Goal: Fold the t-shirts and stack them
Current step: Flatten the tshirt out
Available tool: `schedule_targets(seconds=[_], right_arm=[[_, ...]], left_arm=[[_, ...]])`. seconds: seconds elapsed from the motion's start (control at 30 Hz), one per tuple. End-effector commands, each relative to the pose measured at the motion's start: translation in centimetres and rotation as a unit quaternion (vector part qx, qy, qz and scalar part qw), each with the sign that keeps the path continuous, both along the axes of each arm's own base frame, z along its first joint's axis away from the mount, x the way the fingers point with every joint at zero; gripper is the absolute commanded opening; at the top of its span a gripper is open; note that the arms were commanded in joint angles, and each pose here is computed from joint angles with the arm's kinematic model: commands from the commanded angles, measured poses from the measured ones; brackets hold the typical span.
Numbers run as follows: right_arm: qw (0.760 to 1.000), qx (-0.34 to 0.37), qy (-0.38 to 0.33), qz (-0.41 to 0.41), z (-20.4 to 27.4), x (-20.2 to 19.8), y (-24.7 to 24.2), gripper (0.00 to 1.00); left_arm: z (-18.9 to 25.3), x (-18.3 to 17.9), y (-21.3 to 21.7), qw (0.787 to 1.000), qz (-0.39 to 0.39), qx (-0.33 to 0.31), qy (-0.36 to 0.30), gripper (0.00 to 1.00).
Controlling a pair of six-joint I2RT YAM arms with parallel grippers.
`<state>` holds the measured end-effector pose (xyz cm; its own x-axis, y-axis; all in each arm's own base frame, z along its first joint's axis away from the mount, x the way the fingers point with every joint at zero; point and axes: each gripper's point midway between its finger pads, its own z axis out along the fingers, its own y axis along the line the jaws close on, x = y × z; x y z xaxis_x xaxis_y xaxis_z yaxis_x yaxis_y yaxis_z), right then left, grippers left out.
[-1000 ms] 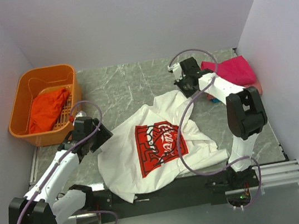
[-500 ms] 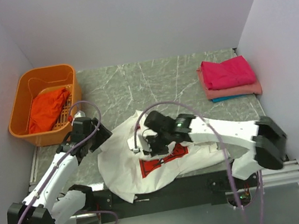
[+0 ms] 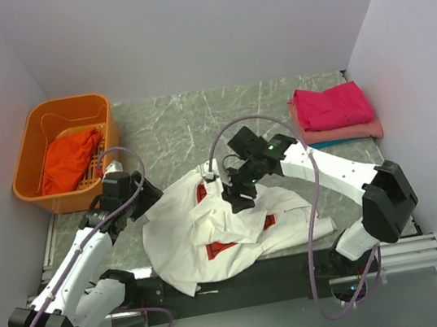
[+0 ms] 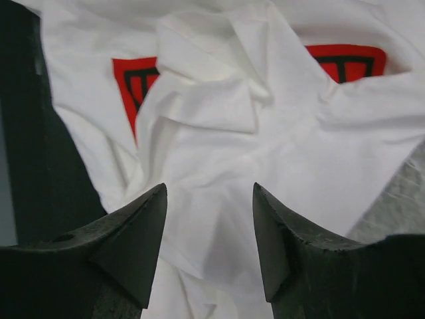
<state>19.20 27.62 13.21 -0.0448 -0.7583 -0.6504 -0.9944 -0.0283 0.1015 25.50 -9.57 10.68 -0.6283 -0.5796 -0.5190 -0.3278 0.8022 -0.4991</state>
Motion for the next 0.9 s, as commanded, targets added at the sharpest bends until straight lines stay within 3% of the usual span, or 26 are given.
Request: schedule_targets(seconds=[0.0,0.17,0.43,0.5,0.53,0.6,0.63,0.87], right_arm=[[0.996,0.01,0.087,0.028,-0.4,-4.0,1.8,0.61],[0.991,-0.022,0.135,0.014,-2.5,-5.5,3.5,0.59],[0.989,-0.064,0.13,0.002,-6.0,-6.5,3.7,0.57],[0.989,-0.073,0.13,-0.004,-6.6,-6.5,3.9,0.48],[0.989,-0.074,0.129,-0.007,-6.5,-6.3,4.0,0.35],[0.989,-0.073,0.124,-0.01,-6.3,-6.1,4.0,0.2],[0.99,-0.076,0.123,-0.011,-6.4,-6.2,3.7,0.01],[0.995,-0.06,0.076,0.022,-5.1,-7.2,0.4,0.0]], left_arm=[[1.6,0.6,-1.5,0.998,-0.045,-0.023,-0.034,0.71],[3.2,-1.0,-5.9,0.976,-0.183,-0.094,-0.071,0.58],[3.7,-2.6,-9.0,0.952,-0.261,-0.138,-0.076,0.5],[3.6,-3.3,-10.1,0.946,-0.281,-0.146,-0.07,0.5],[3.3,-3.5,-10.6,0.945,-0.284,-0.15,-0.063,0.5],[3.1,-4.1,-11.7,0.94,-0.297,-0.156,-0.057,0.5],[2.2,-4.1,-11.9,0.943,-0.291,-0.157,-0.041,0.5],[0.4,-5.2,-14.7,0.936,-0.31,-0.167,-0.003,0.47]])
